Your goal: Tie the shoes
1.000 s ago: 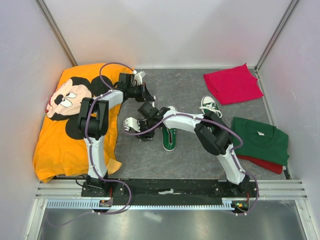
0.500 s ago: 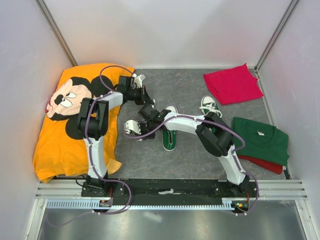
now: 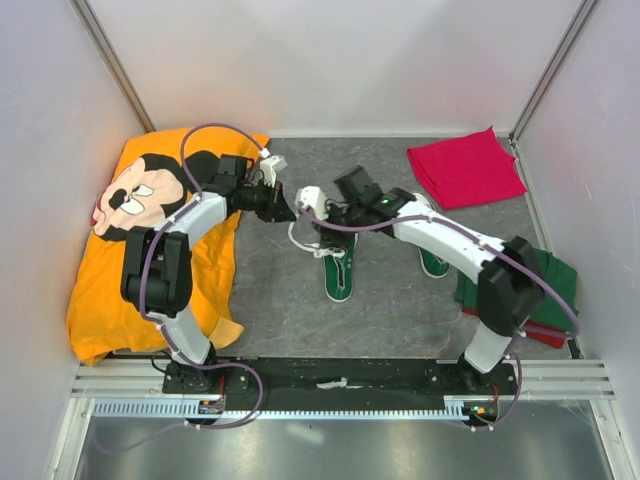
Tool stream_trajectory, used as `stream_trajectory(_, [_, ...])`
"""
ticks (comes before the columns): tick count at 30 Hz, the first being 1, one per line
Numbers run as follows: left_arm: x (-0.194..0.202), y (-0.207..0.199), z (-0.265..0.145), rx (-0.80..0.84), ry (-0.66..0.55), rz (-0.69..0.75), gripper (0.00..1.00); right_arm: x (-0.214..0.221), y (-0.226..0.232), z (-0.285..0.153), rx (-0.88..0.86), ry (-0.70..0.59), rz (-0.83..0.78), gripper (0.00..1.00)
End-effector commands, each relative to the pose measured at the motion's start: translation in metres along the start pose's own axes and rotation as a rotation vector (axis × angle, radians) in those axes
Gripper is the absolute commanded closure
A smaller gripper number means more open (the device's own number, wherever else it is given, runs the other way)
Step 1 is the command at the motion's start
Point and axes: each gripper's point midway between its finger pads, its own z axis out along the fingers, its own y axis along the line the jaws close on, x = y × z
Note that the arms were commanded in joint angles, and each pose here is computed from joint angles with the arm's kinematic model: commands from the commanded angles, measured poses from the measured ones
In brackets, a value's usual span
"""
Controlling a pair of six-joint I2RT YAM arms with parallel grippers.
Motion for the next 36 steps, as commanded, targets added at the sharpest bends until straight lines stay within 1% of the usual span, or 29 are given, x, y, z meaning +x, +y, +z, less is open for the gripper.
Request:
stream_trajectory(1, [0.045, -0.006, -0.022, -0.008, 0.117, 0.110, 0.98, 0.036, 0.027, -0.033, -0.079, 0.052, 0.178, 1.00])
stream_trajectory(2, [0.048, -0.010, -0.027, -0.014, 0.124, 0.125, 0.98, 0.048, 0.032, -0.036, -0.088, 0.075, 0.205, 1.00])
stream_trajectory(4, [0.067, -0.007, -0.035, -0.044, 0.170, 0.141, 0.99, 0.055, 0.033, -0.049, -0.079, 0.073, 0.242, 1.00])
stream_trajectory(5, [0.072, -0.007, -0.037, -0.048, 0.186, 0.154, 0.98, 0.067, 0.039, -0.051, -0.091, 0.099, 0.267, 1.00])
stream_trajectory(7, [0.087, -0.015, -0.047, -0.021, 0.228, 0.213, 0.99, 0.076, 0.039, -0.058, -0.077, 0.104, 0.291, 1.00])
stream_trajectory(9, [0.099, -0.023, -0.053, 0.007, 0.243, 0.254, 0.98, 0.088, 0.042, -0.060, -0.072, 0.123, 0.316, 1.00])
stream_trajectory(10, [0.104, -0.025, -0.055, 0.025, 0.252, 0.296, 0.98, 0.090, 0.041, -0.060, -0.065, 0.122, 0.328, 1.00])
stream_trajectory(12, [0.117, -0.031, -0.056, 0.060, 0.275, 0.333, 0.98, 0.090, 0.038, -0.057, -0.053, 0.105, 0.379, 1.00])
stream_trajectory(13, [0.121, -0.032, -0.055, 0.076, 0.283, 0.379, 0.98, 0.089, 0.035, -0.057, -0.040, 0.094, 0.396, 1.00])
stream_trajectory(15, [0.129, -0.039, -0.051, 0.107, 0.297, 0.413, 0.98, 0.086, 0.030, -0.052, -0.011, 0.059, 0.436, 1.00])
stream_trajectory(17, [0.130, -0.044, -0.047, 0.127, 0.303, 0.446, 0.96, 0.082, 0.023, -0.048, 0.012, 0.026, 0.459, 1.00])
stream_trajectory(18, [0.125, -0.047, -0.044, 0.138, 0.290, 0.463, 0.94, 0.081, 0.021, -0.047, 0.027, 0.018, 0.494, 1.00])
stream_trajectory(19, [0.123, -0.050, -0.043, 0.149, 0.283, 0.456, 0.89, 0.079, 0.017, -0.047, 0.041, 0.003, 0.512, 1.00])
stream_trajectory(22, [0.105, -0.058, -0.041, 0.184, 0.243, 0.459, 0.77, 0.074, 0.008, -0.046, 0.083, -0.042, 0.550, 1.00])
stream_trajectory(24, [0.091, -0.063, -0.040, 0.206, 0.201, 0.477, 0.73, 0.075, 0.007, -0.045, 0.095, -0.052, 0.562, 1.00])
stream_trajectory(26, [0.082, -0.065, -0.039, 0.205, 0.175, 0.485, 0.58, 0.076, 0.007, -0.045, 0.098, -0.052, 0.570, 1.00])
stream_trajectory(27, [0.075, -0.066, -0.039, 0.203, 0.158, 0.492, 0.55, 0.075, 0.007, -0.046, 0.099, -0.053, 0.569, 1.00])
stream_trajectory(29, [0.060, -0.065, -0.036, 0.193, 0.117, 0.507, 0.53, 0.075, 0.007, -0.047, 0.109, -0.058, 0.569, 1.00])
stream_trajectory(32, [0.033, -0.063, -0.025, 0.184, 0.032, 0.524, 0.55, 0.075, 0.006, -0.046, 0.110, -0.073, 0.587, 1.00])
stream_trajectory(33, [0.024, -0.063, -0.019, 0.166, 0.025, 0.533, 0.57, 0.075, 0.007, -0.044, 0.107, -0.075, 0.588, 1.00])
stream_trajectory(34, [0.026, -0.058, -0.007, 0.164, 0.045, 0.500, 0.59, 0.075, 0.007, -0.043, 0.102, -0.077, 0.588, 1.00])
stream_trajectory(35, [0.022, -0.058, 0.001, 0.161, 0.051, 0.504, 0.63, 0.076, 0.008, -0.041, 0.100, -0.076, 0.624, 1.00])
stream_trajectory(36, [0.012, -0.064, 0.011, 0.169, 0.051, 0.527, 0.64, 0.077, 0.008, -0.040, 0.099, -0.073, 0.633, 1.00])
